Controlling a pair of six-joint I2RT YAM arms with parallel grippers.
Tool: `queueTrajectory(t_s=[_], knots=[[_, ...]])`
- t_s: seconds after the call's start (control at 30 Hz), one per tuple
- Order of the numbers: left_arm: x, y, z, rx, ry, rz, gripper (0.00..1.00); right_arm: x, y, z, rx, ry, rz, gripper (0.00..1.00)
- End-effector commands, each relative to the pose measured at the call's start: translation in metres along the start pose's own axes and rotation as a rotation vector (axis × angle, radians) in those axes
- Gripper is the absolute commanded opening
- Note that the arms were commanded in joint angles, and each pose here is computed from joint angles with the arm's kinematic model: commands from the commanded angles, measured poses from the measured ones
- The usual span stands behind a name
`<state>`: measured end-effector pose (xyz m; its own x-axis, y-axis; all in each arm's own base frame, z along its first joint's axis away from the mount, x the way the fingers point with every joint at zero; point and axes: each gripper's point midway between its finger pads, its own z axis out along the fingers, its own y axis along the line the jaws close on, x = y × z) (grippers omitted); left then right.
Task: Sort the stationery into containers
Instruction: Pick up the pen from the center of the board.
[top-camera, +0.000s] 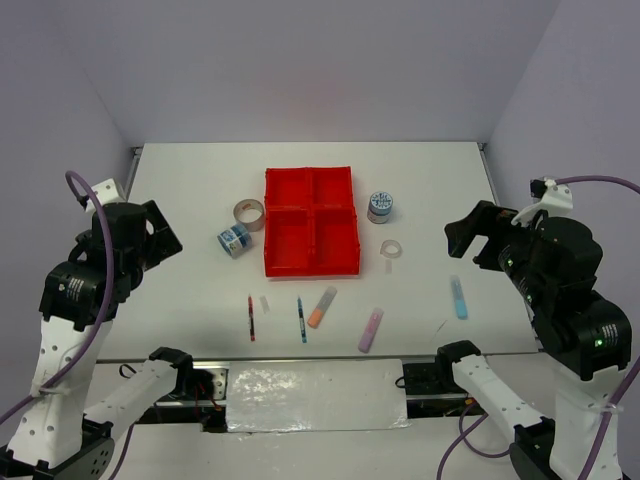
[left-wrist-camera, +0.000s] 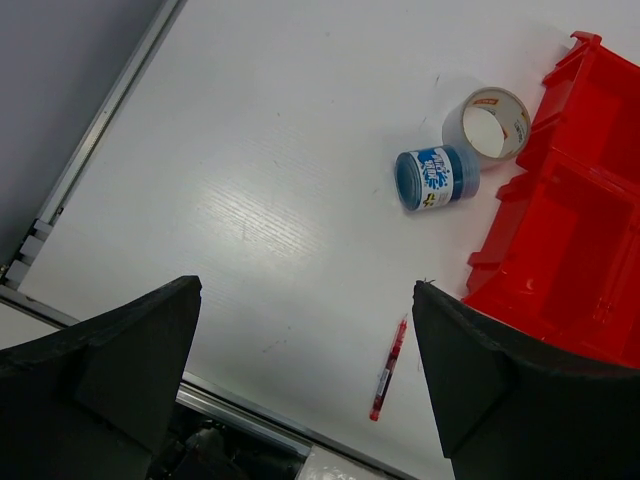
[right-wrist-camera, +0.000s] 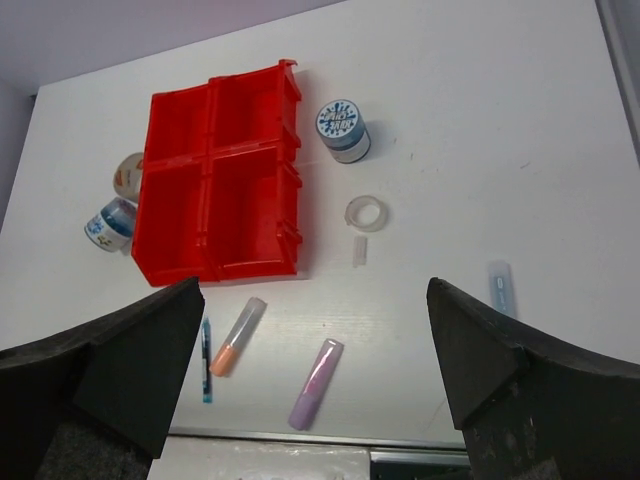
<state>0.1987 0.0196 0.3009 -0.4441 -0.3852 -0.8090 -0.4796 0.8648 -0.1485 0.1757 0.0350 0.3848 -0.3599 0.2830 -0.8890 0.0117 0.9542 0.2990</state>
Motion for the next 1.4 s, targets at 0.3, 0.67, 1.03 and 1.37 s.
queueTrajectory(t_s=[0.3, 0.67, 1.03, 1.37], knots=[[-0.015, -0.014, -0.003, 0.035, -0.014, -0.028, 0.99, 0.007, 0.073, -0.004, -0.422, 0.016, 0.046, 1.00], [-0.007, -0.021, 0.005, 0.055, 0.023, -0.001, 0.99, 0.170, 0.142, 0.065, -0.144, 0.492, -0.014, 1.00], [0.015, -0.024, 0.008, 0.094, 0.095, 0.048, 0.99, 0.300, 0.232, 0.092, -0.104, 0.626, -0.176, 0.67], [0.024, -0.023, 0.008, 0.114, 0.110, 0.076, 0.99, 0.360, 0.242, 0.115, -0.089, 0.711, -0.264, 0.65]])
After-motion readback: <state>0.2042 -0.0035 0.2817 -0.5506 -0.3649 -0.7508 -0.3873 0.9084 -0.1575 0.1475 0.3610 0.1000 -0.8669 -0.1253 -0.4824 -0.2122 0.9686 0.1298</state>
